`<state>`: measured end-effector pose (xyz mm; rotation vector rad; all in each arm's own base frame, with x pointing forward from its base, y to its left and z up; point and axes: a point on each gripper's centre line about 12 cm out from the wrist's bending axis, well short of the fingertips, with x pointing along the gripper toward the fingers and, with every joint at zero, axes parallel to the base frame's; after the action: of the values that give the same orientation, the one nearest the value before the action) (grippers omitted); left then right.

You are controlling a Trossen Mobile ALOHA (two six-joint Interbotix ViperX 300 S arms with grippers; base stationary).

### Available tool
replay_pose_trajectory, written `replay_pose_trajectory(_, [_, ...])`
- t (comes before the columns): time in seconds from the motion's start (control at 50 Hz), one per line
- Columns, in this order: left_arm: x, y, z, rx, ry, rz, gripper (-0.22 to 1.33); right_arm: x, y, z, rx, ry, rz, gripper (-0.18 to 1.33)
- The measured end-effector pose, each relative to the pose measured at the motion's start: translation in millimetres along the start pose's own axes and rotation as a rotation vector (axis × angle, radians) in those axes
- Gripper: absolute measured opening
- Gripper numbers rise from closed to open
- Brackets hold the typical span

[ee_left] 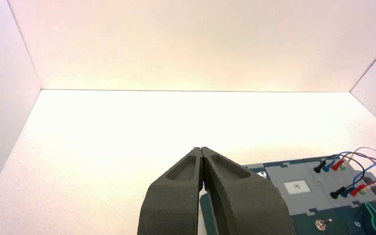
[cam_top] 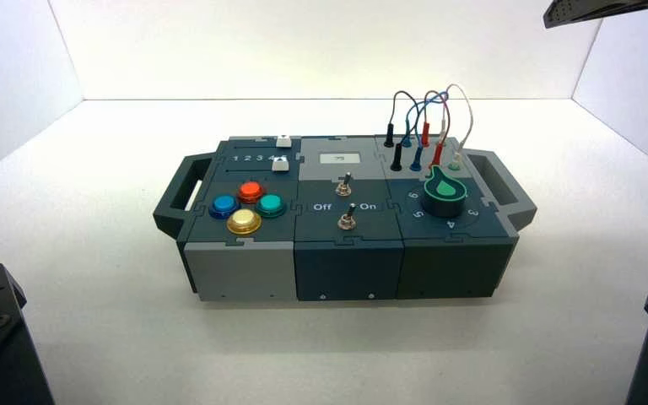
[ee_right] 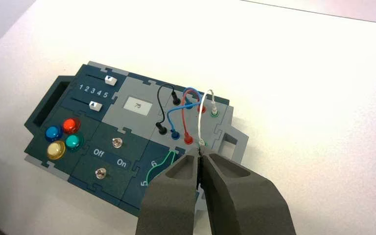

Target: Flip the bottom switch off with the left gripper.

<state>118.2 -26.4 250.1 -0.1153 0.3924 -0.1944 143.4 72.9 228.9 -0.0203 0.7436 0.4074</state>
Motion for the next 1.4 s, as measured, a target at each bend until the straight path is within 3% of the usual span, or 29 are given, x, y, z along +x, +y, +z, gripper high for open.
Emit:
replay_pose_trajectory(0.24, [2.2, 0.3, -0.7, -0.001, 0.012, 0.002, -0.16, 0.3, 0.2, -0.1, -0.001, 0.002, 0.001, -0.15])
replay_pose_trajectory(0.46, [15.9, -1.1, -7.7, -0.007, 0.103, -0.011, -0.16, 7.0, -1.3, -2.0, 0.007, 0.037, -0.009, -0.14])
replay_pose_trajectory(0.66, [31.9, -14.6, -12.3, 0.007, 0.230, -0.086, -0.16, 30.4, -6.5, -7.5, 0.039, 0.164, -0.041, -0.14])
replay_pose_trajectory(0.84, [34.6, -38.7, 0.3, 0.035, 0.281, -0.198, -0.16, 60.8, -8.3, -2.9, 0.073, 0.301, -0.058, -0.14])
replay_pose_trajectory(1.02, [32.3, -56.4, 10.2, 0.074, 0.343, -0.271, -0.16, 78.9, -5.2, 6.0, 0.116, 0.356, -0.046, -0.14])
replay_pose_trajectory(1.16, [34.5, -59.6, 10.8, 0.088, 0.413, -0.271, -0.16, 91.3, -2.4, 5.2, 0.148, 0.403, -0.035, -0.14])
replay_pose_trajectory(1.4, [43.6, -62.1, 4.7, 0.124, 0.520, -0.264, -0.16, 105.9, -2.3, -12.8, 0.173, 0.488, -0.039, -0.14])
